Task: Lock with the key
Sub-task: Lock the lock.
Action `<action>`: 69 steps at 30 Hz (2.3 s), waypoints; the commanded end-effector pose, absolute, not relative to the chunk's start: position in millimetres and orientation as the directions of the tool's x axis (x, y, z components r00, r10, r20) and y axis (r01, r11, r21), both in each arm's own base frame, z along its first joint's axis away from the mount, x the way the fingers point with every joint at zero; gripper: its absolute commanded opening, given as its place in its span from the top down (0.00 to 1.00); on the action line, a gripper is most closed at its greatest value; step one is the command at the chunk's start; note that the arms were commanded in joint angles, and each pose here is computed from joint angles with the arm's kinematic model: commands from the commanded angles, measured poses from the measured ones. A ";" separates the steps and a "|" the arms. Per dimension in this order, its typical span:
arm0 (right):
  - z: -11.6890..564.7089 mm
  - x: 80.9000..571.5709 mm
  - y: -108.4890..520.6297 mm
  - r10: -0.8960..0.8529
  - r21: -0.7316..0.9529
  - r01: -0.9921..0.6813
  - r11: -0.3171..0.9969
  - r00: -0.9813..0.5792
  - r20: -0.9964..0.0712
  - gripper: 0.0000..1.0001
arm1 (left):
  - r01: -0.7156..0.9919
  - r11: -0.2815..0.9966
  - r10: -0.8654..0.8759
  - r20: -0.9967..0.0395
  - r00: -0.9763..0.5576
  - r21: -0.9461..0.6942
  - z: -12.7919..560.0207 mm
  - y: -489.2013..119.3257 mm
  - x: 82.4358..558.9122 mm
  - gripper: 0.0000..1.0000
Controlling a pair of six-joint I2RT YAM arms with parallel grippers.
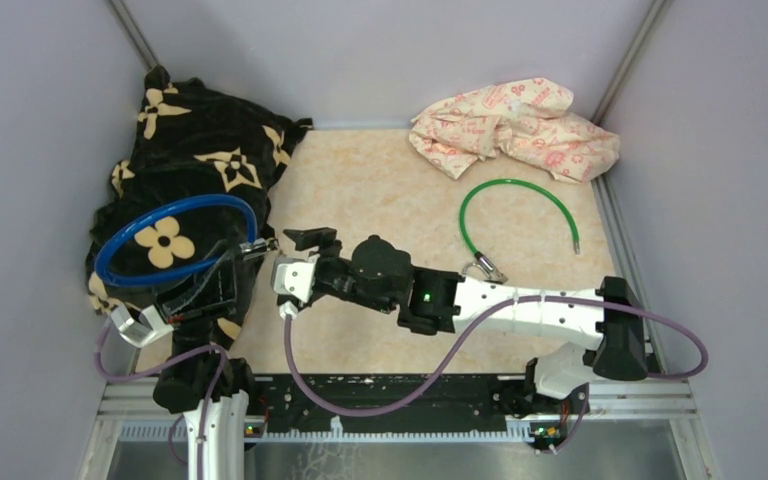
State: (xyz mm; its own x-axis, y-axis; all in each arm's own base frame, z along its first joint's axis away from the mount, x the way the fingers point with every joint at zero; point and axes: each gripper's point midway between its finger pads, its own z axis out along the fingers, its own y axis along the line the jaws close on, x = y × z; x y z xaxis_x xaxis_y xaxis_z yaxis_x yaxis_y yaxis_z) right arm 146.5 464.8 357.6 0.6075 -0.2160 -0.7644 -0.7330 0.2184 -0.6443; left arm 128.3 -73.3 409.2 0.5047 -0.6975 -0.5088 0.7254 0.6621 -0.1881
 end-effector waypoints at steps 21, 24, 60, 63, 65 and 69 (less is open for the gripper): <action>406.5 137.2 475.6 -0.198 -0.708 -0.589 0.391 0.697 -0.689 0.62 | 0.736 0.659 -0.701 -0.485 0.523 -0.157 417.7 -74.4 116.4 1.00; 403.5 139.6 478.0 -0.207 -0.713 -0.586 0.385 0.698 -0.685 0.68 | 0.735 0.660 -0.699 -0.485 0.525 -0.155 417.9 -74.5 115.9 1.00; 407.0 162.8 461.4 -0.223 -0.704 -0.554 0.444 0.693 -0.685 0.66 | 0.736 0.659 -0.699 -0.488 0.523 -0.157 416.2 -74.6 116.9 1.00; 404.4 164.8 463.3 -0.223 -0.704 -0.560 0.438 0.691 -0.688 0.65 | 0.735 0.659 -0.700 -0.488 0.522 -0.159 416.1 -74.3 117.5 1.00; 403.3 164.9 465.3 -0.223 -0.705 -0.562 0.432 0.691 -0.687 0.66 | 0.735 0.659 -0.700 -0.488 0.522 -0.159 416.1 -74.4 117.4 1.00; 400.6 163.0 470.0 -0.219 -0.710 -0.571 0.412 0.695 -0.685 0.66 | 0.735 0.659 -0.700 -0.487 0.522 -0.159 416.1 -74.3 117.4 1.00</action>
State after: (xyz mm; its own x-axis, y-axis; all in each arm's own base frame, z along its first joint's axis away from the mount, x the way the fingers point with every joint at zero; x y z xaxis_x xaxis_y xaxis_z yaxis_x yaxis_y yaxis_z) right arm 159.3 471.3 377.3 0.6898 -0.2628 -0.6747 -0.5763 0.3647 -0.7313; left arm 132.5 -72.9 406.2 0.4928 -0.6983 -0.5192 0.7212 0.6616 -0.2054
